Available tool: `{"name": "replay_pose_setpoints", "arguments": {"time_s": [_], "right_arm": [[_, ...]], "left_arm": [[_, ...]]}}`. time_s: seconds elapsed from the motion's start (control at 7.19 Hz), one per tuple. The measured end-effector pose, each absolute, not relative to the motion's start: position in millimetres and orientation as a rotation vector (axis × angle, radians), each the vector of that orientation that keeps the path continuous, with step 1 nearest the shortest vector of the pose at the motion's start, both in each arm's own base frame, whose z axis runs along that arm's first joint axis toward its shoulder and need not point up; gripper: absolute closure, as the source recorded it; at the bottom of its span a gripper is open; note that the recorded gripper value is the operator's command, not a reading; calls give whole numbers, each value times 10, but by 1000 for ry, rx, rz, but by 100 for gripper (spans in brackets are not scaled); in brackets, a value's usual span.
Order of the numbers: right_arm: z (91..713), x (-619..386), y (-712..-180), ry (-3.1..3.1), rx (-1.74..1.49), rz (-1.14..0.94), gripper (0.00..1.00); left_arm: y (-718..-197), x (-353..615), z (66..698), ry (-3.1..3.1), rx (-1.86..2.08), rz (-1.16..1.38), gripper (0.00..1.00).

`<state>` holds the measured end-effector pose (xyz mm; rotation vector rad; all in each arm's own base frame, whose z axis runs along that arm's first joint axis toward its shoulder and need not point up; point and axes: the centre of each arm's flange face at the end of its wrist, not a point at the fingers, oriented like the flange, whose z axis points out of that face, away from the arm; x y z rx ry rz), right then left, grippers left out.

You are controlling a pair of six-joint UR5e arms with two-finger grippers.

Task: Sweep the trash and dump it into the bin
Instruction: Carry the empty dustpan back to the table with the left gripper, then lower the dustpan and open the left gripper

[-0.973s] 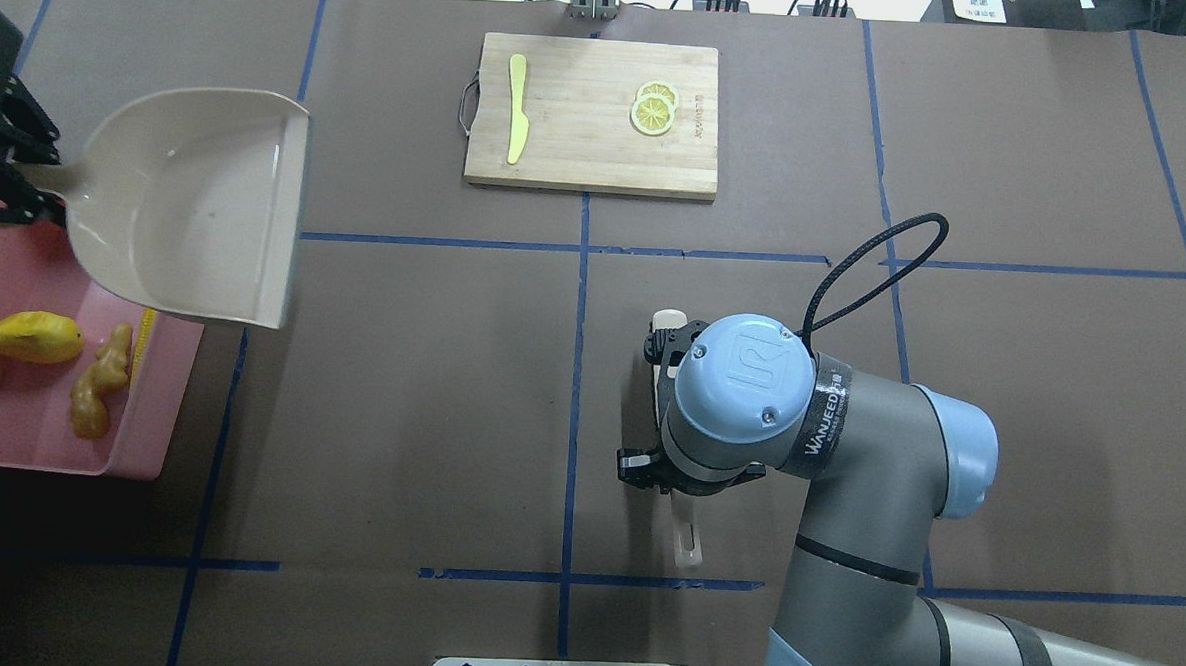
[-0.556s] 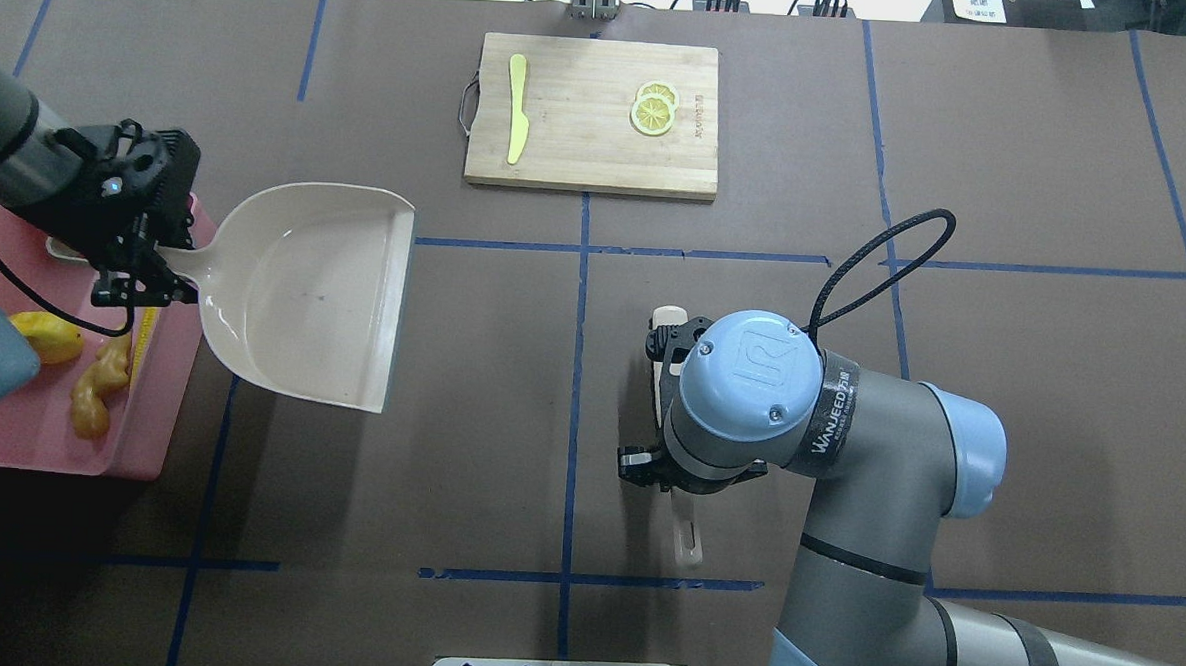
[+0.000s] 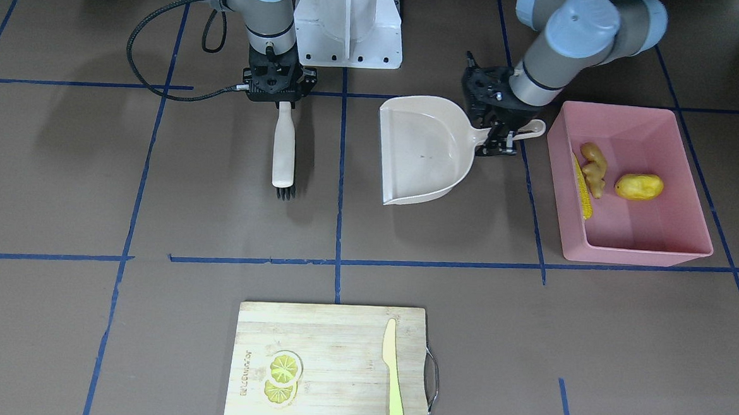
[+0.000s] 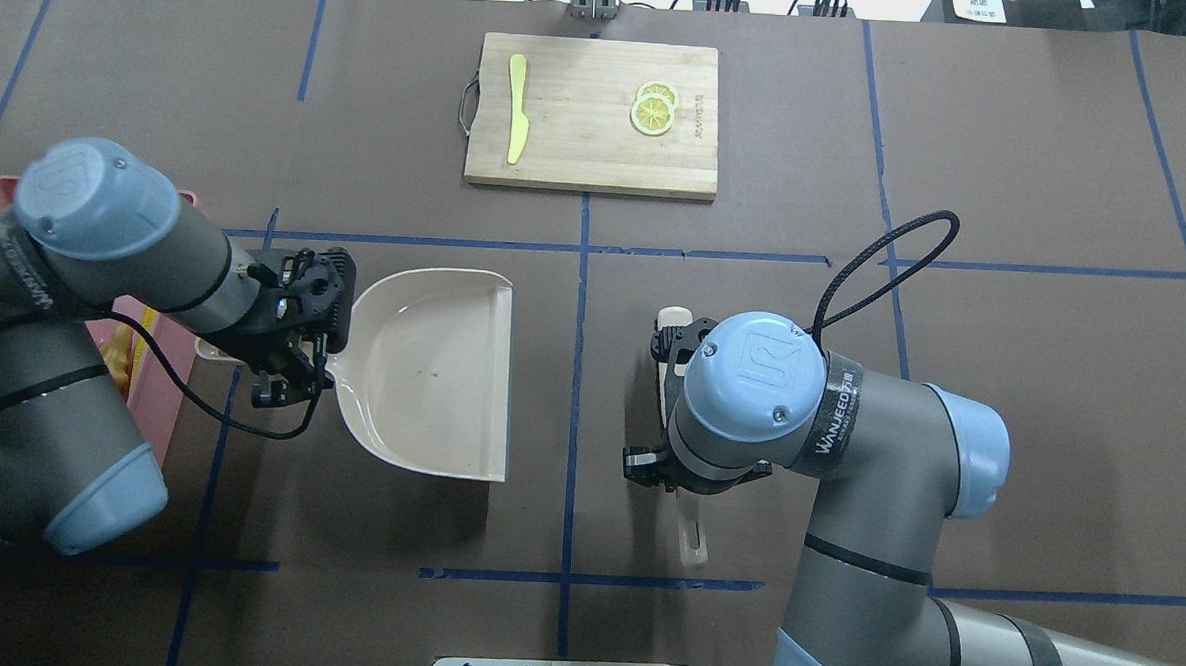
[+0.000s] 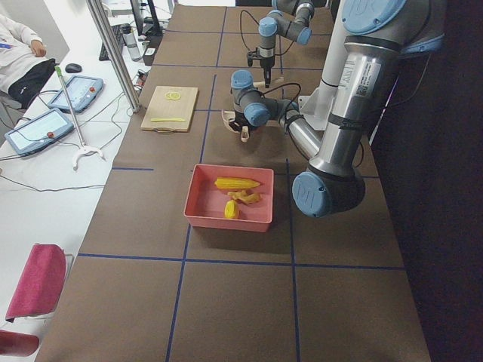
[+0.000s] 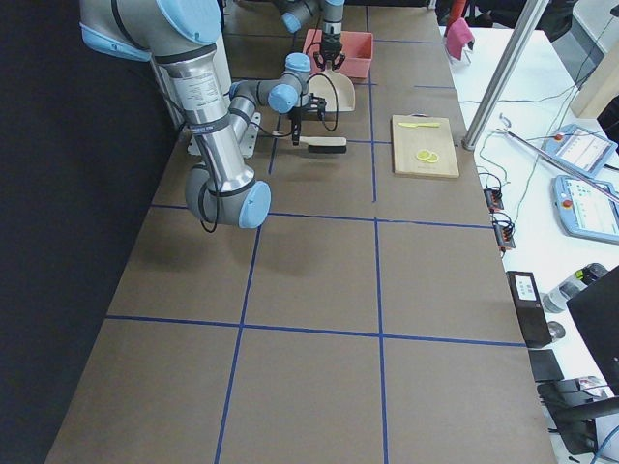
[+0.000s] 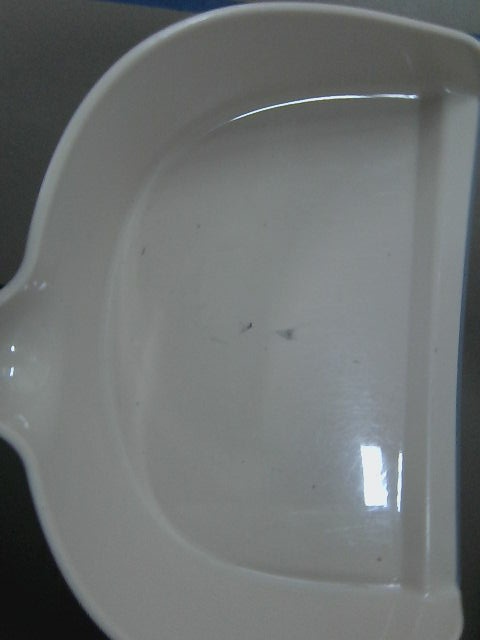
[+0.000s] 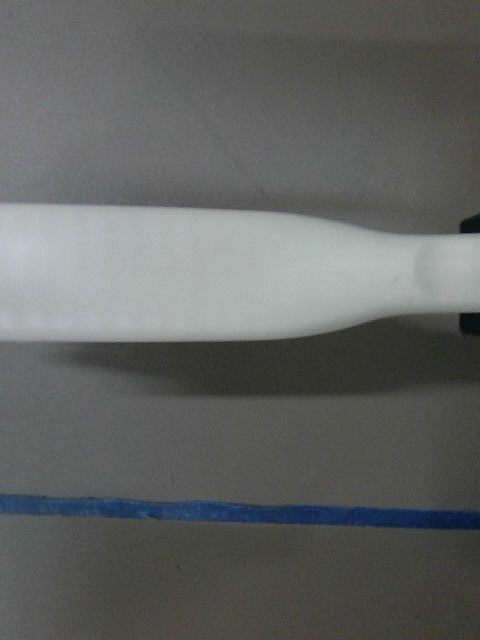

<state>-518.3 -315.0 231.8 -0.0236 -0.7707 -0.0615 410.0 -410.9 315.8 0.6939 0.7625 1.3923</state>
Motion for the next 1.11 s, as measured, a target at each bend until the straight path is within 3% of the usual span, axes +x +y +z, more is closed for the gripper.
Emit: {"name": "replay_pose_setpoints", "arguments": {"time_s": [0.28,0.56,0.83,0.97,1.11], "right_arm": [[2327,-5187,-3145,-769,-25,-62,100],[2329,-5186,-3148,-769,-25,-62,100],[2330,-5184,-3151,-769,-25,-61,100],[2329,-5184,-3151,-769,-25,-61,100],[2330,-5182,-3154,-769,-25,-61,100]], "left_arm": [[-4122,4429,3206,761,715,1387,74],[-4141,4611,3230,770,744,1394,36],[-4125,4697,3168,776,756,1401,35],[-4109,4721,3153,780,754,1398,25],[-4100,4735,3128,786,751,1390,0]]}}
